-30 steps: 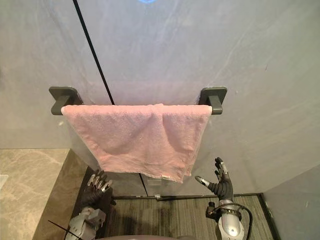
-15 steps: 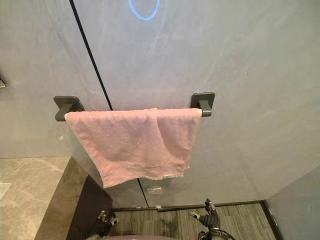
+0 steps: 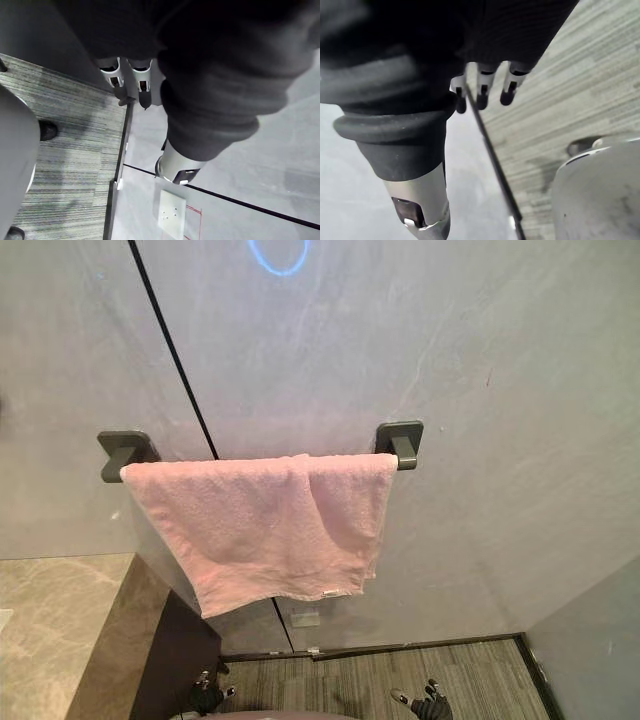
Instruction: Organize washtable
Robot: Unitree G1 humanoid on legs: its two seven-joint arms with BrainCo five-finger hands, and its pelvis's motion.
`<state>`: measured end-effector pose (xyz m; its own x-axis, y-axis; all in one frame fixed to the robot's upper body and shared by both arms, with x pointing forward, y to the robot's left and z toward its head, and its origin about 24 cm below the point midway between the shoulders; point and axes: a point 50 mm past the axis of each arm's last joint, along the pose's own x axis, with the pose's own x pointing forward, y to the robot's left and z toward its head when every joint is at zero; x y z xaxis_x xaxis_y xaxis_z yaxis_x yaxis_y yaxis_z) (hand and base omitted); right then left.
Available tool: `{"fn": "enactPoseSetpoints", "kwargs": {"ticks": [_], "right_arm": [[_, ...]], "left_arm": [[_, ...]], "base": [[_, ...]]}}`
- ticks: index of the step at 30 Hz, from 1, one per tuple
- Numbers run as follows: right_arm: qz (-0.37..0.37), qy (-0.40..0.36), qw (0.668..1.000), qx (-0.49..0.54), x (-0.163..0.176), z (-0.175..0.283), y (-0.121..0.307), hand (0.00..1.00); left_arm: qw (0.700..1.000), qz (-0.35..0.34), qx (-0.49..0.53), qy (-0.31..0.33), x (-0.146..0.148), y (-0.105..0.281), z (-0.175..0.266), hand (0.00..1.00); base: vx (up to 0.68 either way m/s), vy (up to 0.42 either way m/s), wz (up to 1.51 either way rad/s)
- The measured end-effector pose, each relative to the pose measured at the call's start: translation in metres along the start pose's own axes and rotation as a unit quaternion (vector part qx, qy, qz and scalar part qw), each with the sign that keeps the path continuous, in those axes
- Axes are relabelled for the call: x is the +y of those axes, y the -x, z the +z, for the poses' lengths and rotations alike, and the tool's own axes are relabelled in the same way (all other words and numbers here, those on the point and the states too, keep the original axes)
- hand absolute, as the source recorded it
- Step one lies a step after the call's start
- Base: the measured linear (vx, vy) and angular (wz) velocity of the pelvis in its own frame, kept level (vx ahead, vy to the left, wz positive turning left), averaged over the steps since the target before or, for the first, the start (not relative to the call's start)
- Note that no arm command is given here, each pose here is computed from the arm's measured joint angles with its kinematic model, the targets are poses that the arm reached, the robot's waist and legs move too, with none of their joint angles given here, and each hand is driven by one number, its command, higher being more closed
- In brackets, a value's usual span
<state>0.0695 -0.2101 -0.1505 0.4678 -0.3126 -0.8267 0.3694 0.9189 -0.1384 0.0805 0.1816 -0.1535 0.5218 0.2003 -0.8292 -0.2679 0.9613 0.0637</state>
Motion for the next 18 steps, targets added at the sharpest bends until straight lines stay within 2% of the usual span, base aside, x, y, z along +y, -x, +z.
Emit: {"fn": "enactPoseSetpoints", "kwargs": {"ticks": [3, 8, 16, 18], "right_arm": [[0.003, 0.002, 1.0, 0.003, 0.003, 0.004, -0.003, 0.0], [0.028, 0.024, 0.998, -0.044, 0.027, 0.04, -0.013, 0.0], [0.048, 0.052, 0.997, -0.042, 0.038, 0.039, -0.012, 0.0], [0.048, 0.056, 0.995, -0.065, 0.038, 0.056, -0.016, 0.0]], "left_arm": [[1.0, 0.001, -0.004, -0.004, 0.002, -0.003, 0.005, 0.0], [0.999, 0.003, -0.032, -0.033, 0.002, -0.011, 0.026, 0.0], [0.998, 0.013, -0.052, -0.042, 0.008, -0.014, 0.04, 0.0], [0.998, 0.013, -0.049, -0.042, 0.008, -0.013, 0.038, 0.0]], "base": [[0.05, 0.007, -0.2], [-0.03, 0.006, -0.36], [-0.06, -0.041, 0.31], [-0.18, -0.18, 0.02]]}}
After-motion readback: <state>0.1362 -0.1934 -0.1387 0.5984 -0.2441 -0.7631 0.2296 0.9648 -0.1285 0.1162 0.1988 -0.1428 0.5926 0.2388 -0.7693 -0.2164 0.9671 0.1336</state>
